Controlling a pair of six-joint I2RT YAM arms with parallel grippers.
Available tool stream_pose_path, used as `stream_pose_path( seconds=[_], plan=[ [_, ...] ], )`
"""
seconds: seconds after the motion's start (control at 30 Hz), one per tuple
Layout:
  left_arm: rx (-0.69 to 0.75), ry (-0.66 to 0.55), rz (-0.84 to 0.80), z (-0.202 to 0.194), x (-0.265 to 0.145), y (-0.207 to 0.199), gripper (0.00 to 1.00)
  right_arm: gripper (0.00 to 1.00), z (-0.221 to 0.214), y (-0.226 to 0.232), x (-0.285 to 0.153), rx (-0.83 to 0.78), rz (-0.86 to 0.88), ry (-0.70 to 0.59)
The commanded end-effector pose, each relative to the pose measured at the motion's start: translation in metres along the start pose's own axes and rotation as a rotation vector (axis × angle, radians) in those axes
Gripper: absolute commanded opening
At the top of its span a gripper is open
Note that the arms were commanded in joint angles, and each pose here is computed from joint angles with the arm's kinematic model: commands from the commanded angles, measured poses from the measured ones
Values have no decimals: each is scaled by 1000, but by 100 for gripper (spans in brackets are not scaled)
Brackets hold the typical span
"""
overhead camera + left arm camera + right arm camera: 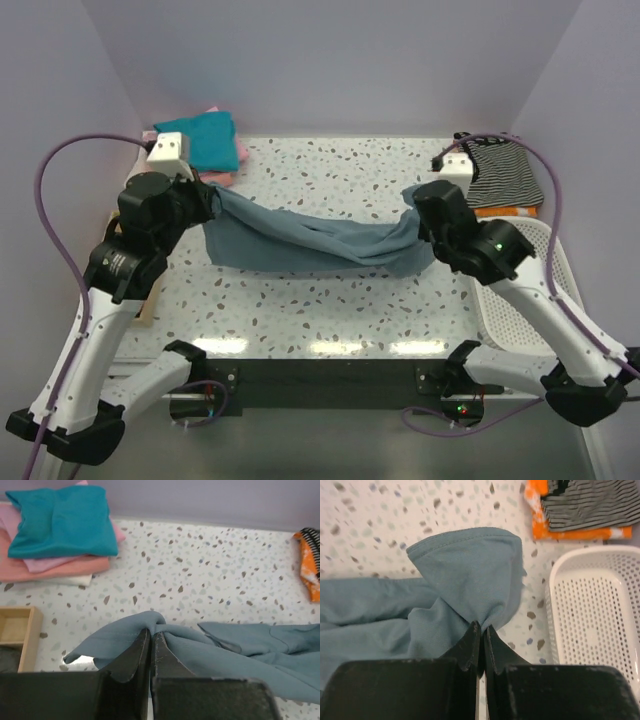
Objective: Fold and stack the t-shirts
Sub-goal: Flatten out the tshirt
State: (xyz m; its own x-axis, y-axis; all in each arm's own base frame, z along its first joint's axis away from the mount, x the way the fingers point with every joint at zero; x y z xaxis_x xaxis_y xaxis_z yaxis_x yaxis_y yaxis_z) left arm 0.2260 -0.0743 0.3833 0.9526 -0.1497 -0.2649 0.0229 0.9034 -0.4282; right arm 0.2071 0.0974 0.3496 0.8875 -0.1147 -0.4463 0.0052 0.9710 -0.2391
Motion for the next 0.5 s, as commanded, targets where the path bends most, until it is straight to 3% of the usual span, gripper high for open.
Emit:
stream_pose_path(
  seconds=[0.0,0.33,0.47],
  plan=[
    [21,92,175,-35,3,33,0,0,-49,10,15,-60,-39,173],
    [28,240,142,-74,31,34,0,0,-48,-4,-1,-20,-19,142],
    [31,253,75,-62,19,23,0,0,-32,-11,-19,10,47,99]
  ],
)
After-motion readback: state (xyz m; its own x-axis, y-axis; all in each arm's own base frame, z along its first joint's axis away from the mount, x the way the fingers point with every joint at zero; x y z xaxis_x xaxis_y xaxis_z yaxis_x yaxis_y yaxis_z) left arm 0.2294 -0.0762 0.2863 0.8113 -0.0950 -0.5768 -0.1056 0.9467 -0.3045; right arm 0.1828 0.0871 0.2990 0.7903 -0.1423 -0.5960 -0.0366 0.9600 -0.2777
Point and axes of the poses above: each gripper's point midway between its finger pads, its own x axis out along the fingers, its own y axis along the line the jaws close on, z = x × y, the point moved 6 cm from there along -x, back along the fingers, and after that the axes turned 14 degrees about -x, right-handed, at the moved point
